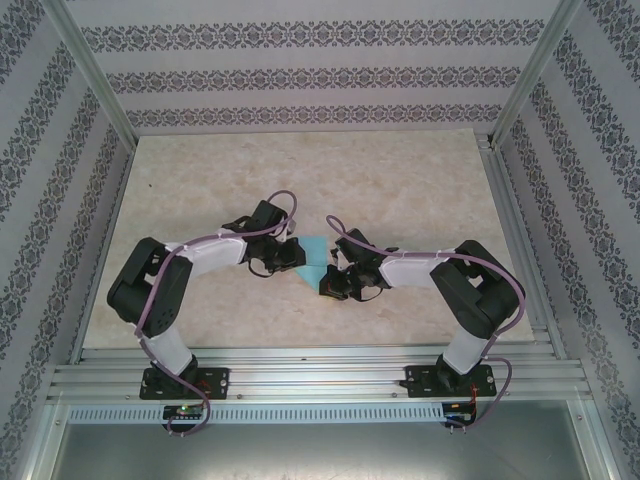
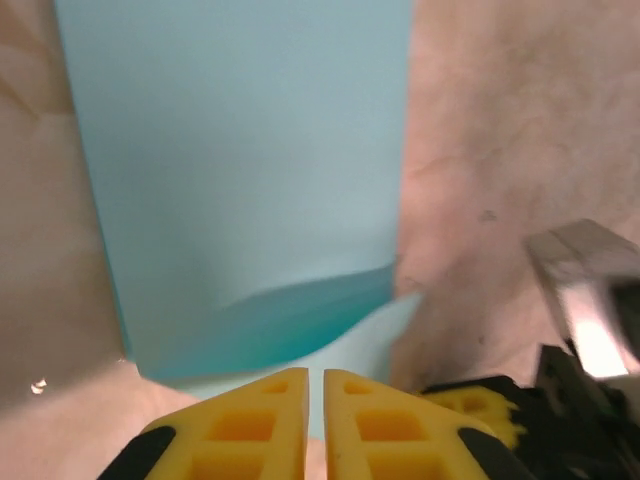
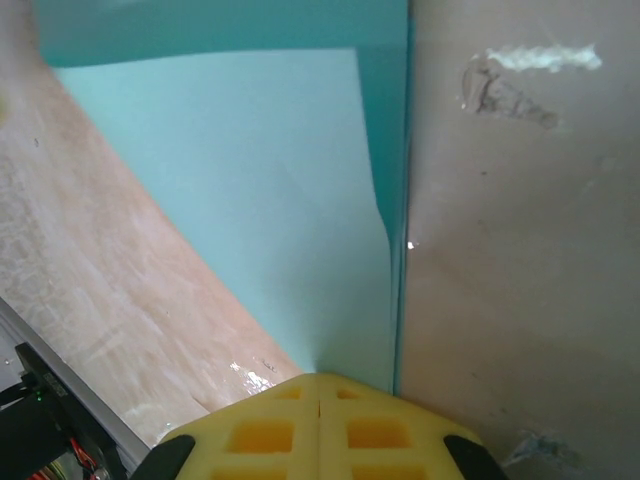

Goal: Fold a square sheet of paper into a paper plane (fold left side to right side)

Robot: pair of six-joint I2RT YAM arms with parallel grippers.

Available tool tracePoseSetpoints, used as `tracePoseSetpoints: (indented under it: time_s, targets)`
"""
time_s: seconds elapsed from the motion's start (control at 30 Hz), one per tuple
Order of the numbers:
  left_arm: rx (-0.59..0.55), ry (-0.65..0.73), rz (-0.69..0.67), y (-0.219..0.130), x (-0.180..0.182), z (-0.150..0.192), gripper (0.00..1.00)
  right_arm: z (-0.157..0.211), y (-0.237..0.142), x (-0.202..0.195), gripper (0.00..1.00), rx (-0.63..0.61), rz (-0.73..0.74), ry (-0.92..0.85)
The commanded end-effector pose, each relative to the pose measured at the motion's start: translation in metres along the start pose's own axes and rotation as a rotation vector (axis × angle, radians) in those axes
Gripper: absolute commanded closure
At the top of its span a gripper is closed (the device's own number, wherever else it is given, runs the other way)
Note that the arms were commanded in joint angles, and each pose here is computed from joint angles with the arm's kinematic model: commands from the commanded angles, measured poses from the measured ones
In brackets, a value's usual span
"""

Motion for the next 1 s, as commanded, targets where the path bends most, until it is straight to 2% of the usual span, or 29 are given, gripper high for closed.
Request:
tracePoseSetpoints:
  time_s: [0.0,0.13,0.33,0.5,0.73,0.97]
  targets:
    - [0.007,0.011,0.044,-0.013,-0.005,0.016,0.92,0.023,0.008,-0.050,0.95,0.067,0.178,0.099]
    - [0.051,-0.029,0.179,-0.006,-0.012,0.038,0.96,0.024,0.008,-0.051,0.95,0.072,0.184,0.095]
    - [0.080,-0.048,0.267,0.009,-0.029,0.051,0.98,0.025,0.008,-0.052,0.96,0.076,0.192,0.093]
    - [0.076,-0.065,0.251,0.021,-0.030,0.052,0.99,0.025,0.008,-0.053,0.96,0.080,0.197,0.092]
    - [0.072,-0.105,0.182,0.035,-0.013,0.052,1.00,0.024,0.007,-0.052,0.96,0.080,0.197,0.088]
    - [0.072,-0.109,0.182,0.044,-0.011,0.053,1.00,0.025,0.007,-0.053,0.96,0.085,0.205,0.087]
Point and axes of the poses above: each hand's point on the last joint's axis, 136 mm out from that joint toward the fingers, its own y axis out along the fingers, its own x axis along the line the jaws close on, z = x × y, the point moved 1 cm from there along -y, back along the fingers, and after that the axes turned 4 degrees about -y, right-handed, at the moved point
